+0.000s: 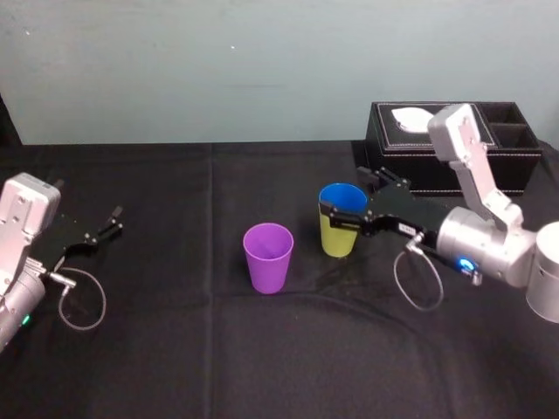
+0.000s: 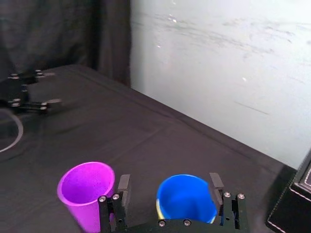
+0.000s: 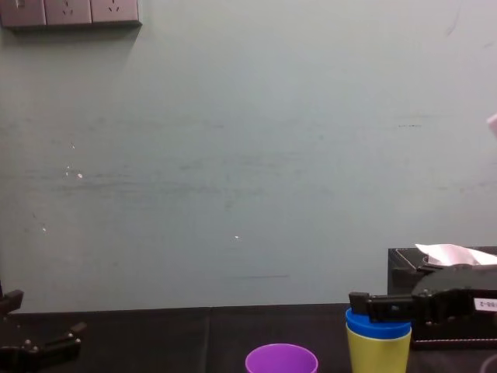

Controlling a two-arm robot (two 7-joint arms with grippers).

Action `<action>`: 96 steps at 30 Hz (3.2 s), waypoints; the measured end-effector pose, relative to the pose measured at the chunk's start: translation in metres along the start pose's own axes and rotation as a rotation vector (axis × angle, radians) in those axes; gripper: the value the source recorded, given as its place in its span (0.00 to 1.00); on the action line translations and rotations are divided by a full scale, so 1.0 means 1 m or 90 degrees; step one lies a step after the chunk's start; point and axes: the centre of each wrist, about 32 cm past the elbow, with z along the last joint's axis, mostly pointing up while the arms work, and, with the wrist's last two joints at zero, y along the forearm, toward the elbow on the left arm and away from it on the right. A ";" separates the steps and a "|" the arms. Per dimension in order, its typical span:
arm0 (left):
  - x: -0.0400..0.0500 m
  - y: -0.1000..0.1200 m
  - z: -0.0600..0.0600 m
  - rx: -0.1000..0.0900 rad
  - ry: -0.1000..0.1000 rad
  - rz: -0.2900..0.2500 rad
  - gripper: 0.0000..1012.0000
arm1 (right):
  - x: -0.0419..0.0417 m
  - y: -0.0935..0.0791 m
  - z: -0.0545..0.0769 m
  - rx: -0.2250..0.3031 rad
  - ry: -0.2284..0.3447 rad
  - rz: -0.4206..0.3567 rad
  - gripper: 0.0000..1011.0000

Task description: Stack the three plastic cups sequentially using one hand.

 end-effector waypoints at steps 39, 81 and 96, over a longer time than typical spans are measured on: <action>-0.0001 0.000 0.000 0.000 0.000 0.000 1.00 | -0.0335 -0.027 -0.056 -0.022 0.012 0.173 0.99; 0.0000 0.000 0.000 0.000 0.000 0.000 1.00 | -0.0394 0.027 -0.051 -0.026 0.019 0.154 0.99; 0.0000 0.000 0.000 0.000 0.000 0.000 1.00 | -0.0389 0.038 -0.048 -0.024 0.020 0.154 0.99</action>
